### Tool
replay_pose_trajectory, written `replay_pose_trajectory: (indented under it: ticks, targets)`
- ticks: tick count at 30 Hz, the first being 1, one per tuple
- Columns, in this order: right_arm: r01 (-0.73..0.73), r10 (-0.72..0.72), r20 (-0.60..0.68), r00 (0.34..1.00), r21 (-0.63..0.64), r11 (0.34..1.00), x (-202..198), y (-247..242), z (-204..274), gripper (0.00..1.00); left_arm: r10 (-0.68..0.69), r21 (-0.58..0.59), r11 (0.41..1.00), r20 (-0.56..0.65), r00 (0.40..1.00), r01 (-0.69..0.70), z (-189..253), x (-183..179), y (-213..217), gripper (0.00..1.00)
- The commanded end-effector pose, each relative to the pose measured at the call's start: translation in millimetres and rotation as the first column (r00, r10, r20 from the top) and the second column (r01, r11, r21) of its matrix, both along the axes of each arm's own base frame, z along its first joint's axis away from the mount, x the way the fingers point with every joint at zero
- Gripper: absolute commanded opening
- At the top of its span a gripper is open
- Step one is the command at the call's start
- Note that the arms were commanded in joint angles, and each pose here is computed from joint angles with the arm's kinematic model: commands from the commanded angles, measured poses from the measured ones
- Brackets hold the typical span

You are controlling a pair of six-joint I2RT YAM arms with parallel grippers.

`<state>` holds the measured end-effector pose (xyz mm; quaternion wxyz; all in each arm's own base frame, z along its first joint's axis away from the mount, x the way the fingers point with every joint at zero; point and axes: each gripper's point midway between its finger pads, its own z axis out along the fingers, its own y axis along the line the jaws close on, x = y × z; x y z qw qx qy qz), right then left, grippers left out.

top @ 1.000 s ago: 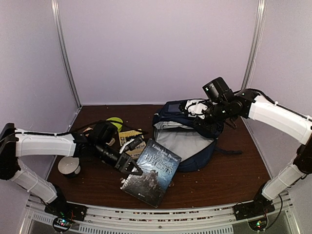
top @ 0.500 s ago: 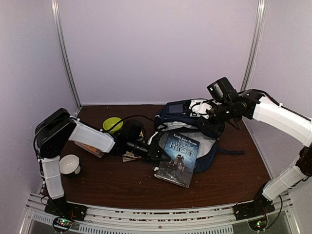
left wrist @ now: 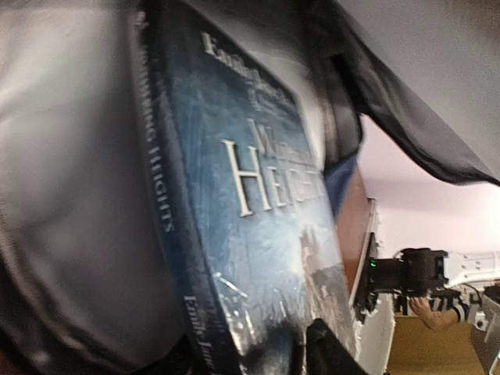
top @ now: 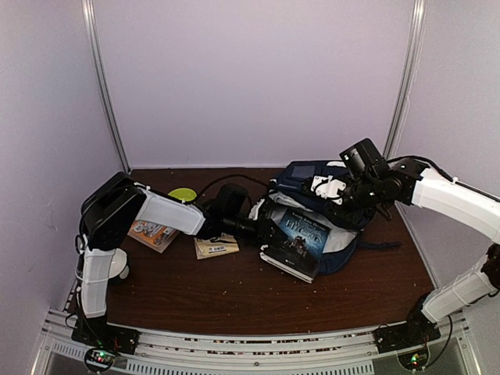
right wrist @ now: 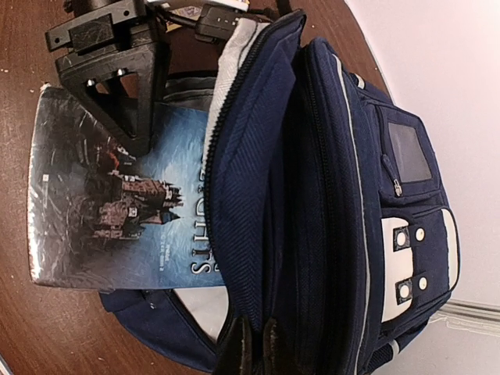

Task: Pack the student bag
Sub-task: Place the book in the largest pocket of the bag.

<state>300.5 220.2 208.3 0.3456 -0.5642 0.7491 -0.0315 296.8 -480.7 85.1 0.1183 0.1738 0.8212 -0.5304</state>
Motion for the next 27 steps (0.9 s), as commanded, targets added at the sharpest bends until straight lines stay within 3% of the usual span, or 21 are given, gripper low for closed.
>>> replay_pose_trajectory:
  ticks: [1,5,7,8,14,17,19,22,25,27]
  targets:
    - [-0.031,0.028,0.064,0.998,0.053,0.998,1.8,5.5,17.7,0.00,0.086,0.038,0.995,0.108,0.990,-0.091,0.5,26.3,6.3,0.47]
    - [-0.018,0.014,0.065,0.998,0.062,0.998,6.0,2.6,18.1,0.00,0.070,0.096,0.992,0.124,0.990,-0.082,-3.5,21.1,15.5,0.63]
    - [-0.016,0.010,0.067,0.998,0.077,0.997,7.7,3.3,20.5,0.00,0.053,0.127,0.989,0.141,0.989,-0.071,-3.2,17.0,22.1,0.96]
    - [-0.016,0.010,0.066,0.998,0.084,0.996,7.8,3.9,21.2,0.00,0.048,0.142,0.987,0.151,0.987,-0.070,-3.0,15.2,26.1,0.98]
    - [-0.009,0.003,0.059,0.998,0.096,0.995,8.9,4.8,18.1,0.00,0.004,0.232,0.971,0.231,0.973,-0.059,5.8,-5.7,54.9,0.98]
    - [-0.004,-0.002,0.061,0.998,0.103,0.995,10.0,3.5,20.4,0.00,-0.039,0.338,0.937,0.352,0.935,-0.089,10.2,-23.6,78.8,0.98]
    - [-0.006,-0.001,0.064,0.998,0.113,0.994,9.5,3.7,23.5,0.00,-0.084,0.430,0.886,0.515,0.853,-0.172,21.5,-32.0,98.6,0.98]
    - [-0.005,-0.003,0.064,0.998,0.118,0.993,9.7,3.3,25.0,0.00,-0.191,0.502,0.812,0.710,0.678,-0.297,43.4,-41.5,118.0,0.98]
    - [-0.002,-0.006,0.066,0.998,0.118,0.993,10.8,3.2,25.3,0.00,-0.163,0.503,0.720,0.792,0.588,-0.478,47.0,-19.9,141.5,0.98]
    - [0.002,-0.010,0.062,0.998,0.118,0.993,11.6,2.8,23.5,0.00,-0.224,0.518,0.705,0.811,0.540,-0.486,43.3,-14.7,141.8,0.96]
